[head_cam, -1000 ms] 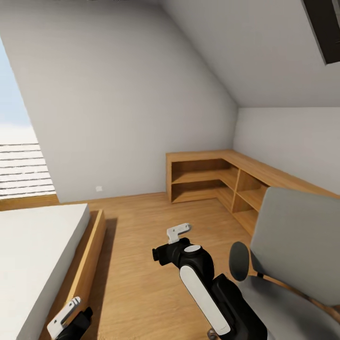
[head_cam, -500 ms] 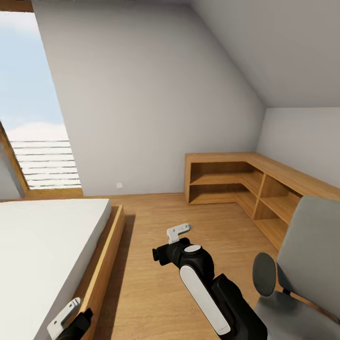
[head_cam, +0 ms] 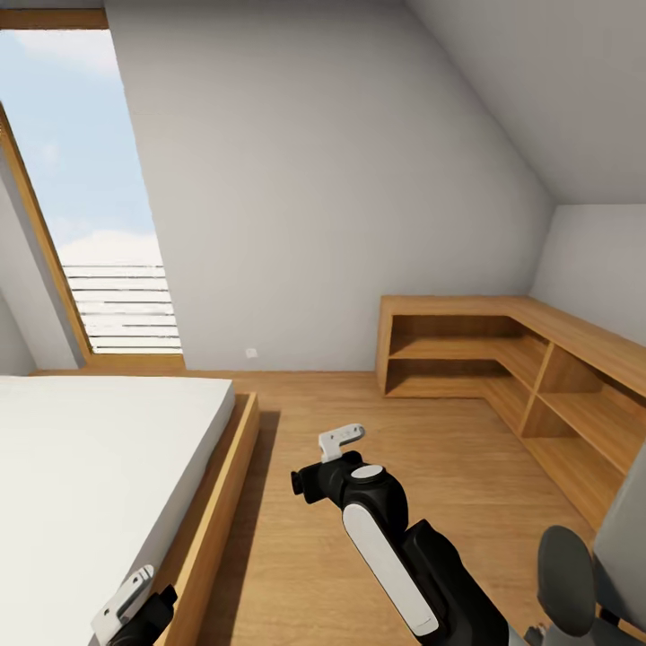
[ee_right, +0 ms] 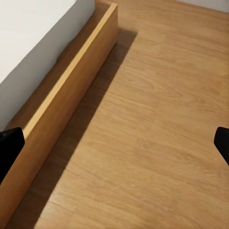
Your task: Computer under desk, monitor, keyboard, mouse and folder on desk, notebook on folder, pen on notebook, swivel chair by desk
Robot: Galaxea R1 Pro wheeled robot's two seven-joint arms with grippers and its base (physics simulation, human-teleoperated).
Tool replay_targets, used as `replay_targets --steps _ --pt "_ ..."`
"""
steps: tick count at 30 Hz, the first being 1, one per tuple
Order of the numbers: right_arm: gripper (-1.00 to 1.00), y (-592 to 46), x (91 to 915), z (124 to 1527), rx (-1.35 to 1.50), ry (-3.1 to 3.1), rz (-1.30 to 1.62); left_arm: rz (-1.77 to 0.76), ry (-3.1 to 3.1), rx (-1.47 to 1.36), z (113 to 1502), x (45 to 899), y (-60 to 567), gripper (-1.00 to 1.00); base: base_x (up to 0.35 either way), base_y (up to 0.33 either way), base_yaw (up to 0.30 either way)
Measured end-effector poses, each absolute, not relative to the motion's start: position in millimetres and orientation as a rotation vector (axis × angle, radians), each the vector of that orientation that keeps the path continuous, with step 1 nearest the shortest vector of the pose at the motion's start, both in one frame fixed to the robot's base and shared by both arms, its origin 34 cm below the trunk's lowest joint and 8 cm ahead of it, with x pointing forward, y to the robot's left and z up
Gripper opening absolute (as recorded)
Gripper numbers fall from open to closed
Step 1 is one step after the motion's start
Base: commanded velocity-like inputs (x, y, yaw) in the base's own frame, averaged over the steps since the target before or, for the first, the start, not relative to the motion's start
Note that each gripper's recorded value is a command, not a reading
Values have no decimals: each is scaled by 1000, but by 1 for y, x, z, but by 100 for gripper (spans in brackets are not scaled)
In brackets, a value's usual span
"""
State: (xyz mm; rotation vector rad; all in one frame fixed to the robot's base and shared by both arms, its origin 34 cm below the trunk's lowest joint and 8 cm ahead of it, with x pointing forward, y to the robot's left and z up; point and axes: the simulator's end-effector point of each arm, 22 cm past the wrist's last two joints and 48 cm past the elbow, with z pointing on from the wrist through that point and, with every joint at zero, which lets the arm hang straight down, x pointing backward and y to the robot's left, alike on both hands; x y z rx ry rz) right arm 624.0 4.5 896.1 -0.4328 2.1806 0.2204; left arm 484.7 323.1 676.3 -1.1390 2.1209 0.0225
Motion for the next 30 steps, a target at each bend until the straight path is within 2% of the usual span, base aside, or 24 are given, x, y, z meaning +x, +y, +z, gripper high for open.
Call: replay_targets --steps 14,30 --pt "100 4 625 897 -425 2176 225 15 2118 -1136 678 488 322 100 44 47 4" --pt "100 2 627 899 -416 2171 215 11 2118 -1132 678 489 321 100 301 1 0"
